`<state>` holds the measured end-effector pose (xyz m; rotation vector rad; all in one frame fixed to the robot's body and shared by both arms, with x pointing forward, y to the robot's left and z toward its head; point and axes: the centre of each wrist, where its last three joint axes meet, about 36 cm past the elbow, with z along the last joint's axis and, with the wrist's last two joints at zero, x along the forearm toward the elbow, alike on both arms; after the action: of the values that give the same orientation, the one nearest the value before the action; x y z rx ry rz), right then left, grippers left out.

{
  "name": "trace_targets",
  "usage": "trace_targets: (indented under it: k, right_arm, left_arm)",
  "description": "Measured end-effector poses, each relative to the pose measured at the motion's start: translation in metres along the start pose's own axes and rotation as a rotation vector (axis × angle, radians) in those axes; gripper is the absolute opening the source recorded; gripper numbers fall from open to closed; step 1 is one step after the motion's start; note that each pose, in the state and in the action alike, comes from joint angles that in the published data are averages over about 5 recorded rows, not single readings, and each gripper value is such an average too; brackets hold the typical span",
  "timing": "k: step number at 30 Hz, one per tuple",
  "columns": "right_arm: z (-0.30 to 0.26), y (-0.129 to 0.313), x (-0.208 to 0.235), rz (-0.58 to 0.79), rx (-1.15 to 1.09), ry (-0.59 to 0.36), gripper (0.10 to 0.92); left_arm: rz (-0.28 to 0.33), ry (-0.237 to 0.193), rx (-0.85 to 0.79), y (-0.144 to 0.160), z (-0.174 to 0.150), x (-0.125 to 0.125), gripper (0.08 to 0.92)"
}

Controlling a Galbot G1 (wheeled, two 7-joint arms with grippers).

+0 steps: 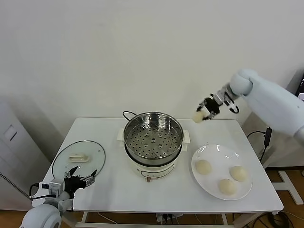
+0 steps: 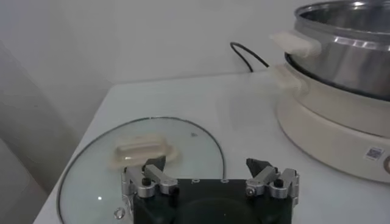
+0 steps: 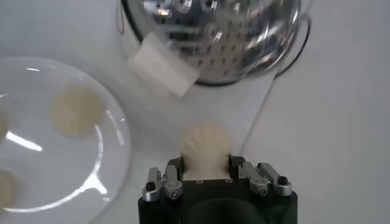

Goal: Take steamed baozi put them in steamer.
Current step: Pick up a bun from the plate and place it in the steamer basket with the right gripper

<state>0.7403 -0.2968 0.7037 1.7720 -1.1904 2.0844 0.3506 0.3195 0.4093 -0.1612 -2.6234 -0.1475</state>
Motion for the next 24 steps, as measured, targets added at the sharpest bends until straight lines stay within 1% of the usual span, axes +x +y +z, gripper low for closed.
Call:
trace_targets:
  k: [7, 11, 16, 24]
  right_arm:
    - [-0.033, -0.069, -0.009, -0.021, 0.218, -0.031, 0.475]
    - [-0.054, -0.095, -0.019, -0.042, 0.32, -0.033, 0.475]
    - [-0.078, -0.112, -0.038, -0.083, 0.422, -0.029, 0.475]
    - [-0.115, -0.12, -0.08, -0.15, 0.544, -0.018, 0.475]
  left_arm:
    - [0.002, -0.002, -0.007, 0.0, -0.002, 0.0, 0.823]
    - [0.004, 0.001, -0.008, 0.0, -0.001, 0.0, 0.823]
    - [0.005, 0.005, -0.006, -0.001, 0.0, 0.0, 0.823]
    - [0.005, 0.005, -0.006, -0.001, 0.001, 0.001, 0.823]
